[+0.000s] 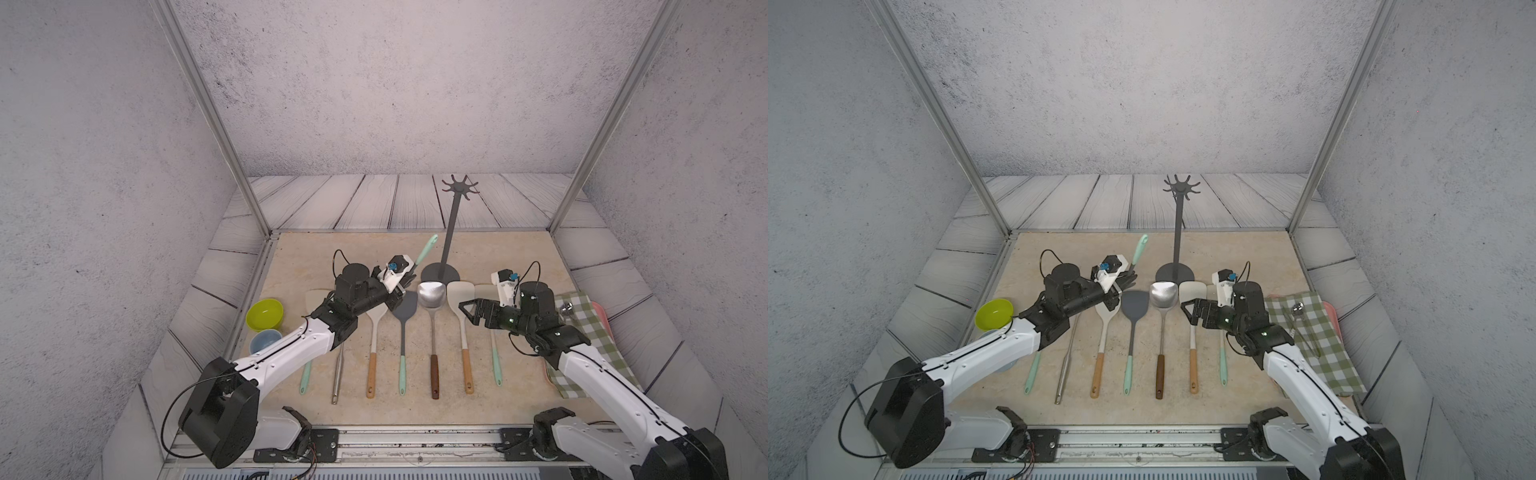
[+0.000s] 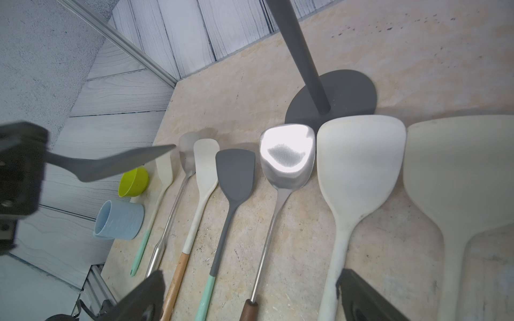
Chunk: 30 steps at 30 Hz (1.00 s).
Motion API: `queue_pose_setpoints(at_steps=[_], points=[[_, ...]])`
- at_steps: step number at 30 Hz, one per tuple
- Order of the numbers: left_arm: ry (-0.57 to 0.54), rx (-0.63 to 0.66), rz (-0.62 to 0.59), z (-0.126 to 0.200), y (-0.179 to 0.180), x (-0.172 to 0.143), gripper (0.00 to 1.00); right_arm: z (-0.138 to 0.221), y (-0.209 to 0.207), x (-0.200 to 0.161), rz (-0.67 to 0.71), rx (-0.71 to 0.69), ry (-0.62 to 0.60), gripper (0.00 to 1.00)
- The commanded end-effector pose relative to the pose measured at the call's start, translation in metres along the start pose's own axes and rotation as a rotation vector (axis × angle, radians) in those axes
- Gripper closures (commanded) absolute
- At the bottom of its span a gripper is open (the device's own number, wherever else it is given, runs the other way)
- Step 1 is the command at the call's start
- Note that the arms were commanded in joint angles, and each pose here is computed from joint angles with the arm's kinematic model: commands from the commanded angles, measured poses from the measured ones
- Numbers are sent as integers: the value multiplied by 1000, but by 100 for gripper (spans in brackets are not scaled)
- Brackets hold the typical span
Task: Take the spatula off the kitchen utensil rack
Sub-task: Place the spatula at the center of the board.
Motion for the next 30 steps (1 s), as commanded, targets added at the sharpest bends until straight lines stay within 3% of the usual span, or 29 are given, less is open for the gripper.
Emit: queue_pose_setpoints(at_steps=[1, 7, 11, 17, 23, 30], points=[[-2, -54, -94, -1, -8, -6, 100, 14, -7, -21, -76, -86, 160, 2], [99, -27, -220, -14, 3, -36, 100, 39, 6, -1, -93, -119, 261, 3], [175, -29, -281, -19, 6, -50, 100, 59, 17, 25, -30, -118, 223, 4], [216, -37, -364, -22, -6, -59, 100, 81, 69, 63, 75, 110, 146, 10], [214, -79, -420, -24, -29, -56, 100, 71, 100, 71, 60, 314, 203, 19], [212, -102, -444, -26, -40, -53, 100, 45, 117, 46, 113, 371, 333, 26]])
Point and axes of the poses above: each gripper's point midway between its finger pads, its own z axis back along the fingers, its own y axis along the line the jaws close on, x = y × z, the point moved 1 cm from there along z, back along the fingers, and after that the axes turned 15 degrees about z, right-handed, at the moved point
